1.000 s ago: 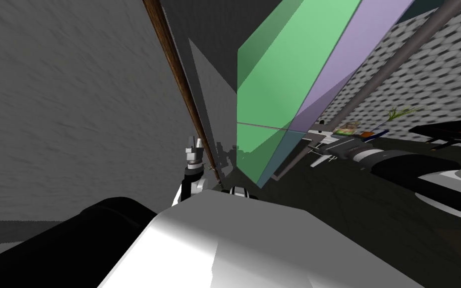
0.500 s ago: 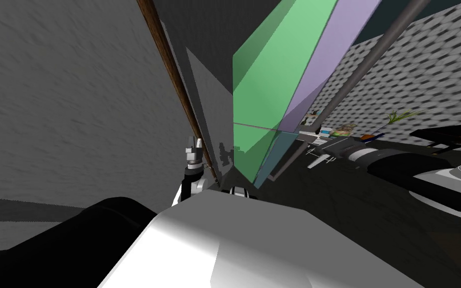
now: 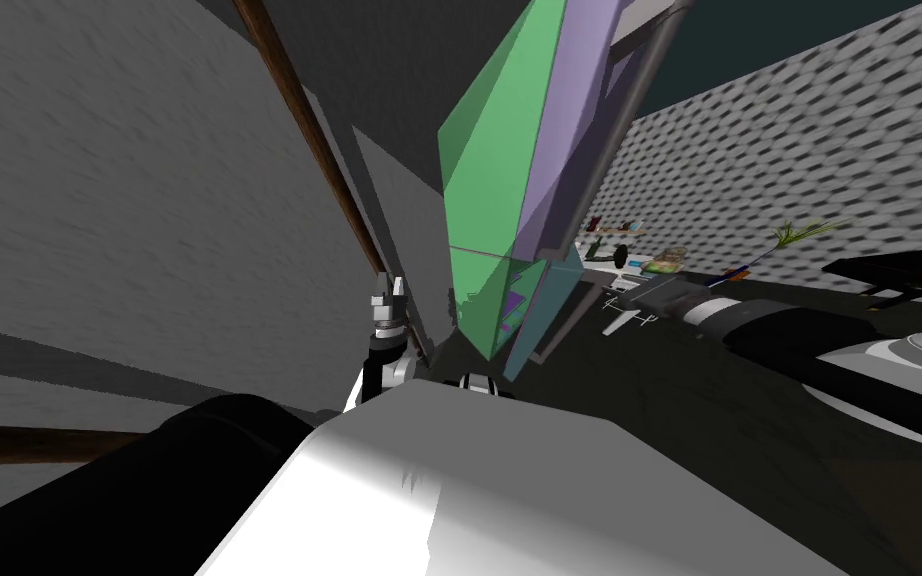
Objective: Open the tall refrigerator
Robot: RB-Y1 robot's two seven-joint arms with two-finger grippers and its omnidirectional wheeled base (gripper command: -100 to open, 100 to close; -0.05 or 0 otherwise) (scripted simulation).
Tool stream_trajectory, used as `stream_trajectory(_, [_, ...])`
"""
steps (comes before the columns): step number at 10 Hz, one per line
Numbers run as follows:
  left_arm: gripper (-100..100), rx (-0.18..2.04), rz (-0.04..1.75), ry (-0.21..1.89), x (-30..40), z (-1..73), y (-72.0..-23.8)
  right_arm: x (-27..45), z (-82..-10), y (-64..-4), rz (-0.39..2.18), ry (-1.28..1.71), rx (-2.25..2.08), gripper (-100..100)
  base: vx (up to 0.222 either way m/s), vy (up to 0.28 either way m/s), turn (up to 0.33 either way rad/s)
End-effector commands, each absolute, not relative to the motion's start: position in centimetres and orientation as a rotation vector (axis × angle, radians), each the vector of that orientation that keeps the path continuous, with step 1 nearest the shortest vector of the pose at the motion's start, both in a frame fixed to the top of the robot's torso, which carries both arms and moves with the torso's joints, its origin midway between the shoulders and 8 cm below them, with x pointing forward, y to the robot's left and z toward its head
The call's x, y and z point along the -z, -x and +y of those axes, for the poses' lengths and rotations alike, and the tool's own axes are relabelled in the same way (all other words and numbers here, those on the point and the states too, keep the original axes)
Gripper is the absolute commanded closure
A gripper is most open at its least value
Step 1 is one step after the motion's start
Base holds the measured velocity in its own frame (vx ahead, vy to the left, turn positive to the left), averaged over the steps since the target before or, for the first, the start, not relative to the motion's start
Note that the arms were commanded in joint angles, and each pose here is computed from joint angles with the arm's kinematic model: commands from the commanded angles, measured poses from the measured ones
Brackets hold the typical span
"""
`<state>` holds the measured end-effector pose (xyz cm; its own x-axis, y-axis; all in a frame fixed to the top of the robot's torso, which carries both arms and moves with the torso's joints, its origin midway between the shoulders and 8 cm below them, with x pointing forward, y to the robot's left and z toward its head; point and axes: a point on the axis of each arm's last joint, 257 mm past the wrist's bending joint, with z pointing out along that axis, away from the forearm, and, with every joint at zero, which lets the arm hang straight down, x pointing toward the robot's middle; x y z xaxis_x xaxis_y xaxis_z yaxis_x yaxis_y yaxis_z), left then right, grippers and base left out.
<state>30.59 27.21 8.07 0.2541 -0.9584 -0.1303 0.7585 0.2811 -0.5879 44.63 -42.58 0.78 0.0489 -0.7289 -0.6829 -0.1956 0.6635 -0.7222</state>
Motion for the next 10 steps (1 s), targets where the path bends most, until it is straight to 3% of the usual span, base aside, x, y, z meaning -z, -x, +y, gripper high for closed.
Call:
stream_trajectory(1, [0,1.222,0.52,0.455,-8.1,27.2,-30.6,-1.0,-40.4,-44.5,1.479,0.844,0.447,100,-0.079,-0.279,0.055])
stream_trajectory(7, [0,1.222,0.52,0.455,-8.1,27.2,-30.6,-1.2,-36.8,-43.6,1.434,0.911,0.38,100,-0.055,-0.279,0.048])
stream_trajectory(8, [0,1.222,0.52,0.455,-8.1,27.2,-30.6,-1.4,-39.5,-44.0,1.435,0.885,0.471,-100,-0.001,0.092,-0.021])
stream_trajectory(10, [0,1.222,0.519,0.455,-8.1,27.2,-30.6,-1.5,-41.2,-44.2,1.436,0.869,0.525,-100,0.032,0.21,-0.04])
